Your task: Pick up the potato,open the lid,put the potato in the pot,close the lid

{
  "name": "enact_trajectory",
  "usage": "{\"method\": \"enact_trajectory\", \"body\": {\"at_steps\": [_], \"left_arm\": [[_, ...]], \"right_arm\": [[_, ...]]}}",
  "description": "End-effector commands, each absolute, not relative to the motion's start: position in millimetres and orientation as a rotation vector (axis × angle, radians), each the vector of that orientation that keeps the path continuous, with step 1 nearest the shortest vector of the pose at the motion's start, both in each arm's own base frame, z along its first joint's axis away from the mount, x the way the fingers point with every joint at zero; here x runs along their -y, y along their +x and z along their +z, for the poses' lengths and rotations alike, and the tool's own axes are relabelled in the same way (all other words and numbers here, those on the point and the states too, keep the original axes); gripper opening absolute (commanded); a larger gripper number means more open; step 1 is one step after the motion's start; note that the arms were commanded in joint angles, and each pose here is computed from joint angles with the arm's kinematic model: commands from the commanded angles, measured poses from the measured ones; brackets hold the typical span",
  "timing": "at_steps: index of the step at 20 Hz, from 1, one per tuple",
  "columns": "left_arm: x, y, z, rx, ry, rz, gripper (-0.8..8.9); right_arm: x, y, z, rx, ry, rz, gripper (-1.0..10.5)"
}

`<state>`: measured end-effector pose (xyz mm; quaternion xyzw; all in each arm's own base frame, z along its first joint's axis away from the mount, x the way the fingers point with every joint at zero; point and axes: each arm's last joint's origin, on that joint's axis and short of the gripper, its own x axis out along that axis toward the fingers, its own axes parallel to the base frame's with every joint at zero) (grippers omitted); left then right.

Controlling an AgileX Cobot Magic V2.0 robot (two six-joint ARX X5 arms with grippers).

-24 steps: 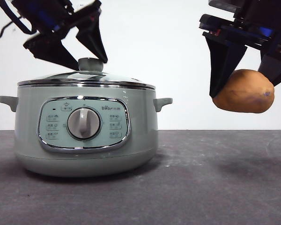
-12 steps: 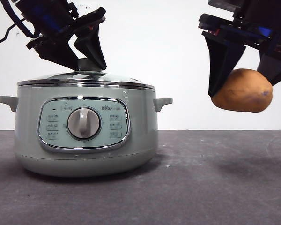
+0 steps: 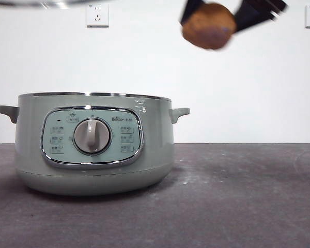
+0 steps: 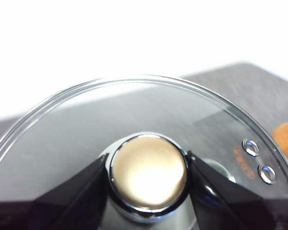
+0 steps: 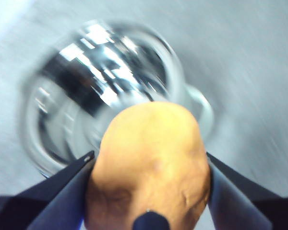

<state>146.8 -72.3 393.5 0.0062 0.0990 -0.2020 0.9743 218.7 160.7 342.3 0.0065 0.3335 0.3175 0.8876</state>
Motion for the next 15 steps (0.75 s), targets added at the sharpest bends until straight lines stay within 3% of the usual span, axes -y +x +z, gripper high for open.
{"method": "enact_trajectory", "body": {"at_steps": [1, 5, 8, 15], "left_arm": [[54.5, 116.4, 409.8, -0.08, 0.015, -0.342, -0.08], [28.2, 71.2, 414.6, -0.008, 0.005, -0.23, -0.08], [17.0, 49.2, 413.2, 0.019, -0.006, -0.226, -0.08], [12.0, 41.0, 409.1, 0.0, 0.001, -0.196, -0.08]], "right_arm": [[-180.9, 230.4, 349.2, -0.672, -0.037, 0.712, -0.1], [-224.9, 260.8, 353.2, -0.703, -0.135, 0.774, -0.1], [-257.3, 290.0, 347.8, -0.761, -0.213, 0.798, -0.1], [-311.1, 331.8, 288.5, -0.858, -0.373, 0.82, -0.1]]}}
